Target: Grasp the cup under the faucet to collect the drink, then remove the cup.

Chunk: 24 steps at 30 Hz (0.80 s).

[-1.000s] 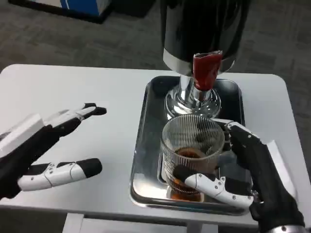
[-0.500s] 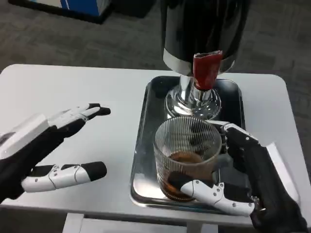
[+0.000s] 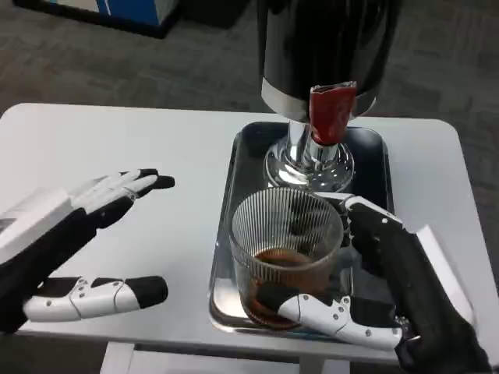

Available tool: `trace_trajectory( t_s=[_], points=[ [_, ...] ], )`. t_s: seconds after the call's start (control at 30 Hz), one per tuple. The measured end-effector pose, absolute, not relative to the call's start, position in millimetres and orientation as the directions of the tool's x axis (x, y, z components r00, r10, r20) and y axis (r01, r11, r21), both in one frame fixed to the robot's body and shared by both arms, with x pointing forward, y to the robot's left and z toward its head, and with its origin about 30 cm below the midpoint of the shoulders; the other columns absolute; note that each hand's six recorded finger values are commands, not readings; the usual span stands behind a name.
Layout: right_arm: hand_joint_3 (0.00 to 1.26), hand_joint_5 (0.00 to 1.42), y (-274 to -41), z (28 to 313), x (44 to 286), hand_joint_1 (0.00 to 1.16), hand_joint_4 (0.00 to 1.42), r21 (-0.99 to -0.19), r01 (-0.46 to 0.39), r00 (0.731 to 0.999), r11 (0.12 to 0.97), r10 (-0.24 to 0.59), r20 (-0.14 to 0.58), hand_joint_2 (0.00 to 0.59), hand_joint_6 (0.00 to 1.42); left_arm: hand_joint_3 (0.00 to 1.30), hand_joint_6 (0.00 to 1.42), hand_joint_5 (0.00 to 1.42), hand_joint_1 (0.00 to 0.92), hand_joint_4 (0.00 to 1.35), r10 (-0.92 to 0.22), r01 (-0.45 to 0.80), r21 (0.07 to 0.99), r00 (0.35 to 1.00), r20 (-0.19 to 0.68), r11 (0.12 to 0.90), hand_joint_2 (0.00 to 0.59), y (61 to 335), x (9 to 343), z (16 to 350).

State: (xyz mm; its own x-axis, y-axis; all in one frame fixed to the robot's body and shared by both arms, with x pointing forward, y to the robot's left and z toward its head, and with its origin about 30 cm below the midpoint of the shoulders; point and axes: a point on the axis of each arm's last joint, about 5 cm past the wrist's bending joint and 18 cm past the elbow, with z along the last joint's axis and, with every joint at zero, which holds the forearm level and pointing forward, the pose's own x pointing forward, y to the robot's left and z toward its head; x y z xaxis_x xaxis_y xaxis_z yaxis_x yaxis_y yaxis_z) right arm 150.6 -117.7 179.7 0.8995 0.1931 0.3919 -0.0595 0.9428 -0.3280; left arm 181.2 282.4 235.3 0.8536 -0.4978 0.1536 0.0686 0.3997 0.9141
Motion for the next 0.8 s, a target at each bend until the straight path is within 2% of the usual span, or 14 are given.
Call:
trace_trajectory(
  t_s=[0.63, 0.8],
  points=[
    [0.60, 0.76, -92.3, 187.0, 154.9, 0.82, 0.59, -0.334, -0.162, 0.855, 0.929, 0.301, 0.422, 0.161, 0.72, 0.09, 0.00, 0.00, 0.000, 0.00, -0.448, 0.005, 0.940, 0.880, 0.157, 0.341, 0.045, 298.8, 154.1, 247.4],
    [0.60, 0.76, -88.9, 186.1, 155.9, 0.81, 0.59, -0.337, -0.176, 0.856, 0.925, 0.313, 0.412, 0.160, 0.72, 0.09, 0.00, 0.00, 0.000, 0.00, -0.446, 0.008, 0.944, 0.883, 0.149, 0.331, 0.044, 300.9, 151.5, 249.3]
  ],
)
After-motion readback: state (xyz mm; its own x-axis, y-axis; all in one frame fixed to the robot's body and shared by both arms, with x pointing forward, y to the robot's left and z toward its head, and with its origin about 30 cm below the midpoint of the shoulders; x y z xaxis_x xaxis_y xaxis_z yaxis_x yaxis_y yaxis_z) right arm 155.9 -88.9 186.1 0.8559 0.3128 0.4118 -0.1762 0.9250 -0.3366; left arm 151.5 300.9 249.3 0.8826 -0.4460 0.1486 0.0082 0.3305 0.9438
